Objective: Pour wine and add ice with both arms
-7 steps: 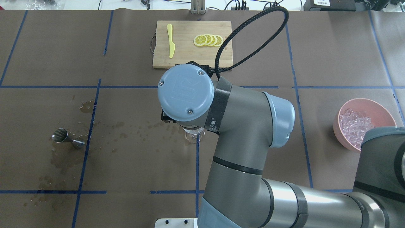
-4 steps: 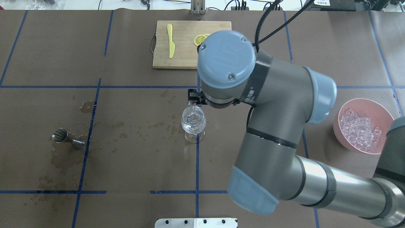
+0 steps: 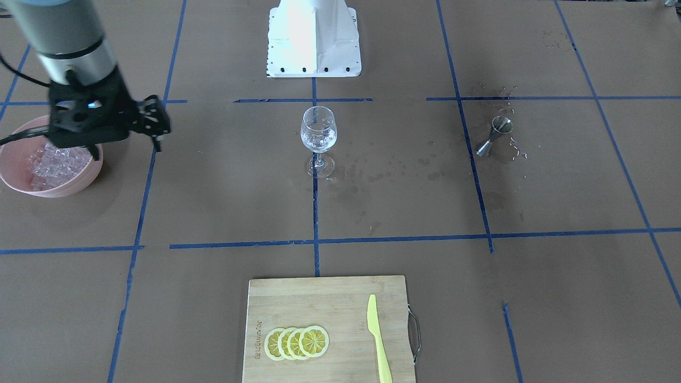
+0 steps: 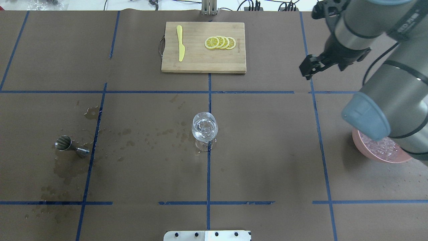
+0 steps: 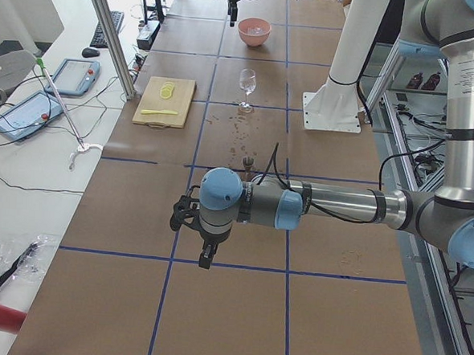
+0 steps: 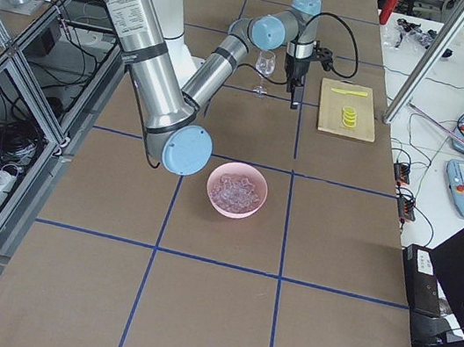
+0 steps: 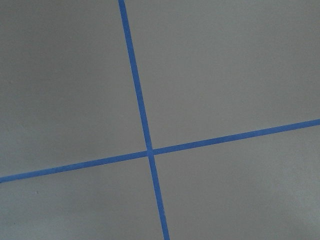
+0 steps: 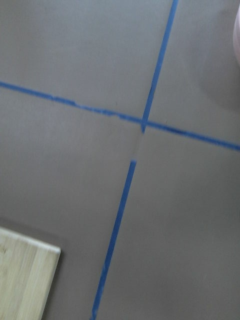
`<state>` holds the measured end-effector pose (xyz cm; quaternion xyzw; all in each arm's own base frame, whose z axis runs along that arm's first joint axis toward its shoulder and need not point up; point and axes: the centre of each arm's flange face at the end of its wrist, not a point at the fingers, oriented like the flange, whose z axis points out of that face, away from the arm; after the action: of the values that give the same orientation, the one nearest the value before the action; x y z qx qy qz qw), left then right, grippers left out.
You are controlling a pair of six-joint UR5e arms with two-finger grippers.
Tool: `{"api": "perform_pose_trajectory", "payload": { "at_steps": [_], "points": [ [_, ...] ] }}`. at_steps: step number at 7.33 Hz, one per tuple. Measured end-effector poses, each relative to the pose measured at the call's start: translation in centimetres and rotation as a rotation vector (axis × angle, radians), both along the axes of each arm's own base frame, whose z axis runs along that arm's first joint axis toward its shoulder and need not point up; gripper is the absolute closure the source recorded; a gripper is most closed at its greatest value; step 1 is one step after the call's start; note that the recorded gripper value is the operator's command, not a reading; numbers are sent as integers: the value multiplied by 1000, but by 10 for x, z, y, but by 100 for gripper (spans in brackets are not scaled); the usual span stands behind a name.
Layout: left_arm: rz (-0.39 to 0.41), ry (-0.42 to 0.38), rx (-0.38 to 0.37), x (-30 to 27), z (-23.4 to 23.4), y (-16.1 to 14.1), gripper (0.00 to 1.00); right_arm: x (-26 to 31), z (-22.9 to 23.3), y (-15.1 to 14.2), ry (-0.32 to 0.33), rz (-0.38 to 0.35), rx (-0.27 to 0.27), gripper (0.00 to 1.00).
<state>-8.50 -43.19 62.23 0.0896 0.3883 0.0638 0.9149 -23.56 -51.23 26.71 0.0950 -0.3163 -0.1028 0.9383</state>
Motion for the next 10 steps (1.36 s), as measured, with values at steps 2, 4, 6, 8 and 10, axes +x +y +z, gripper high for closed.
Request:
{"api": "perform_pose_trajectory", "payload": {
  "at_steps": [2,4,6,8,10],
  "points": [
    [1,0,-3,0,1,2,0,106,120,-12,-10,-93,28,0],
    [1,1,-14,1,5,4,0,213,233,1,7,-102,-16,0],
    [1,1,-26,1,9,9,0,279,320,42,21,-36,-145,0],
    [4,0,-33,3,12,10,0,315,360,81,6,33,-228,0],
    [11,-21,-50,6,19,17,0,329,378,103,-4,73,-274,0]
  ]
}}
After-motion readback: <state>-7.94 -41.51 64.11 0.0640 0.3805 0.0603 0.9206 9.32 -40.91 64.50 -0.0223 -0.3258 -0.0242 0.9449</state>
